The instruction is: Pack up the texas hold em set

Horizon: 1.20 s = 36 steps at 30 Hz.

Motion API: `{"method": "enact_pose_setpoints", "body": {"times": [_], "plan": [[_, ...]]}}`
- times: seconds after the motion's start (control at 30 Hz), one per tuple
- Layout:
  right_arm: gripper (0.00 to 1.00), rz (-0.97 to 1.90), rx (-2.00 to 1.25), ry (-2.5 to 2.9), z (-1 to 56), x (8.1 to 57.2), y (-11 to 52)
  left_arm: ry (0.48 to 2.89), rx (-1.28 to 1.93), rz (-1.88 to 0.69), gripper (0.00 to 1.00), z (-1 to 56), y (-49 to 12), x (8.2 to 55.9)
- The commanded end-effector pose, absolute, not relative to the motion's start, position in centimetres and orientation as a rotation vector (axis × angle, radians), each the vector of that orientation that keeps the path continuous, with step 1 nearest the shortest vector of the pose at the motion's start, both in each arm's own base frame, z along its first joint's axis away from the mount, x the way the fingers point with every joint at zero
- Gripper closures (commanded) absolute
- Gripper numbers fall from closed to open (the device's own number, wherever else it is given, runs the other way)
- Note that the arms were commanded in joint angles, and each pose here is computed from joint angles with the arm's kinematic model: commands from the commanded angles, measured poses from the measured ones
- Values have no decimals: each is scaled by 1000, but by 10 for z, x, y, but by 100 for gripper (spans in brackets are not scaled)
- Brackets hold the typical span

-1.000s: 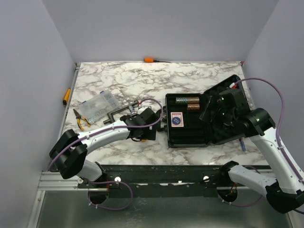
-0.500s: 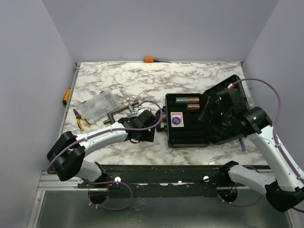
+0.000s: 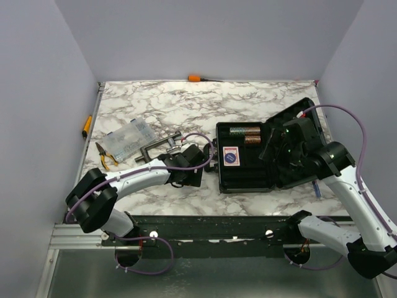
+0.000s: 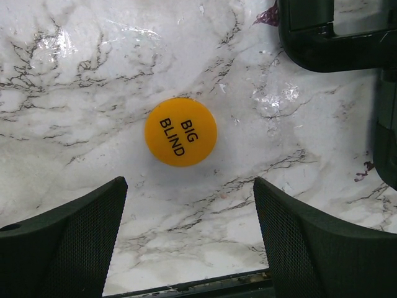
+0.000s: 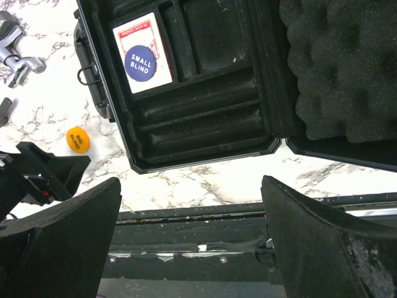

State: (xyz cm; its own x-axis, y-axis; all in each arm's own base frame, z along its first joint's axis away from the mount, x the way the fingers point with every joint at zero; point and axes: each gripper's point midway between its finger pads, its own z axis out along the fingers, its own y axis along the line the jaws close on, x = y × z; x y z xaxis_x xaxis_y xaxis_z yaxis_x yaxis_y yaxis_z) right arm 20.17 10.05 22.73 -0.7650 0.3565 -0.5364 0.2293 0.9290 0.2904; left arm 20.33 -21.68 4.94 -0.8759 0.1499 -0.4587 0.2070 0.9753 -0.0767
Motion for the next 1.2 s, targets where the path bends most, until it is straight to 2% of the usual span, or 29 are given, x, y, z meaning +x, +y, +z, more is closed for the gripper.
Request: {"method": "enact_pose_setpoints", "body": {"times": [0.0,1.0,1.17], "plan": [[3,275,417,2469,225,195,97,2675,265,-163,18,42,-221,204],[4,255,427,2483,226,177,86,2687,250,-61,20,24,-224,220],[4,261,422,2485,228,176,87,2701,211,-55,25,20,-221,224]]}}
